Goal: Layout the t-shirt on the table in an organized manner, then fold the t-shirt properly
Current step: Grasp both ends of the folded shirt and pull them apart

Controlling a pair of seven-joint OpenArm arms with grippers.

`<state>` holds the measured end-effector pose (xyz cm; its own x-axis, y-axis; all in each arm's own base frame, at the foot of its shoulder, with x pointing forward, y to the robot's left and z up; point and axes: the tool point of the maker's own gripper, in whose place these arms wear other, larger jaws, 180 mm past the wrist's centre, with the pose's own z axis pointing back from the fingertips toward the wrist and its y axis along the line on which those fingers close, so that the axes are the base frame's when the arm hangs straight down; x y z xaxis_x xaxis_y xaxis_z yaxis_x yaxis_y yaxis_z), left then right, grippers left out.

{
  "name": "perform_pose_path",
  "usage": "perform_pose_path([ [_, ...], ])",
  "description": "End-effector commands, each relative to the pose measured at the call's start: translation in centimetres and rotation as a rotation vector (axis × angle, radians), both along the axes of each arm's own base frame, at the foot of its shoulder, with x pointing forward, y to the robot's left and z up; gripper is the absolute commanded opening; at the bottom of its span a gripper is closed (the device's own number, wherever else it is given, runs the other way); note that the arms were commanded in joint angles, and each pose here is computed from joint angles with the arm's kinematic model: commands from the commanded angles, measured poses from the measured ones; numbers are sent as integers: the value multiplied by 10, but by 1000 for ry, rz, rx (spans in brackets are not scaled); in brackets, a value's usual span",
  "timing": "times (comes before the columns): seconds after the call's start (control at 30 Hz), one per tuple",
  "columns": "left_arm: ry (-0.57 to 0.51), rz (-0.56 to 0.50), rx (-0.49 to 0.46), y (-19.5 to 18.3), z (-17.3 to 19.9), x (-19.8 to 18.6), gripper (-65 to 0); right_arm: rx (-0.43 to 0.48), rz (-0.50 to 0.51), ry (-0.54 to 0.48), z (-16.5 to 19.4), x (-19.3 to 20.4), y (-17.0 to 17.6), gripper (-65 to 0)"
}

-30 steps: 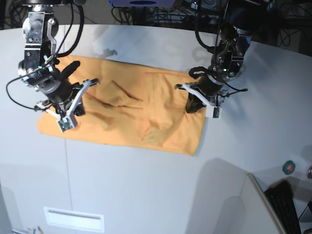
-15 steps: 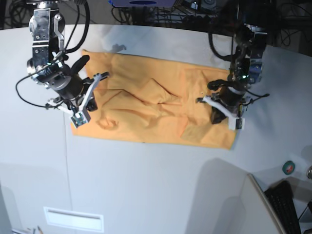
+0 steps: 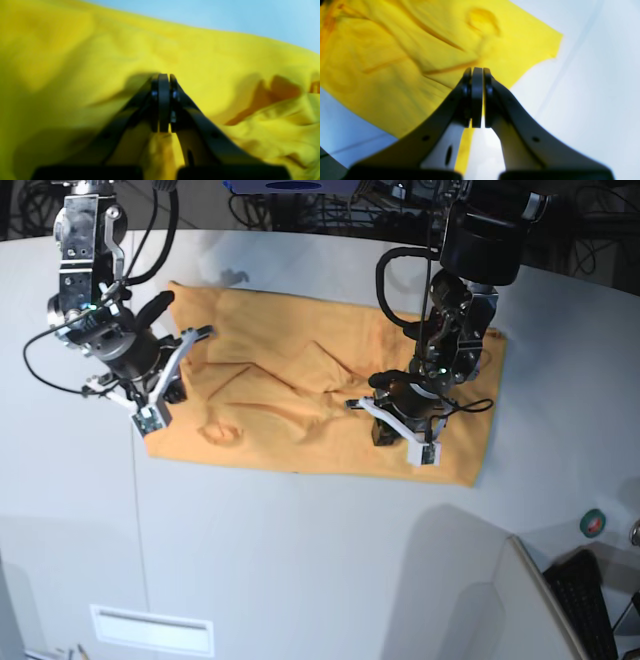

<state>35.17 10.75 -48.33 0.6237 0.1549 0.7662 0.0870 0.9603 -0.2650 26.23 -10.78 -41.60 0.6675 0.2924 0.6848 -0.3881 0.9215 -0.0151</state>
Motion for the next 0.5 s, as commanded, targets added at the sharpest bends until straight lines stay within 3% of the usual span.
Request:
perform_pose_path([
  [0.0, -79, 11, -8, 2, 21, 16, -650, 24, 6, -53, 13, 10, 5, -650],
  [0.2, -187, -8, -23, -4, 58, 10, -650, 25, 4, -49, 12, 8, 4, -650],
  [0.27, -203, -6, -2, 9, 64, -3, -650, 28, 2, -43, 10, 7, 5, -650],
  [0.4, -177, 59, 27, 41, 56, -22, -650, 13, -2, 3, 3, 6, 3, -650],
  [0.47, -127, 101, 42, 58, 38, -30, -650, 41, -50, 31, 4, 10, -5, -650],
])
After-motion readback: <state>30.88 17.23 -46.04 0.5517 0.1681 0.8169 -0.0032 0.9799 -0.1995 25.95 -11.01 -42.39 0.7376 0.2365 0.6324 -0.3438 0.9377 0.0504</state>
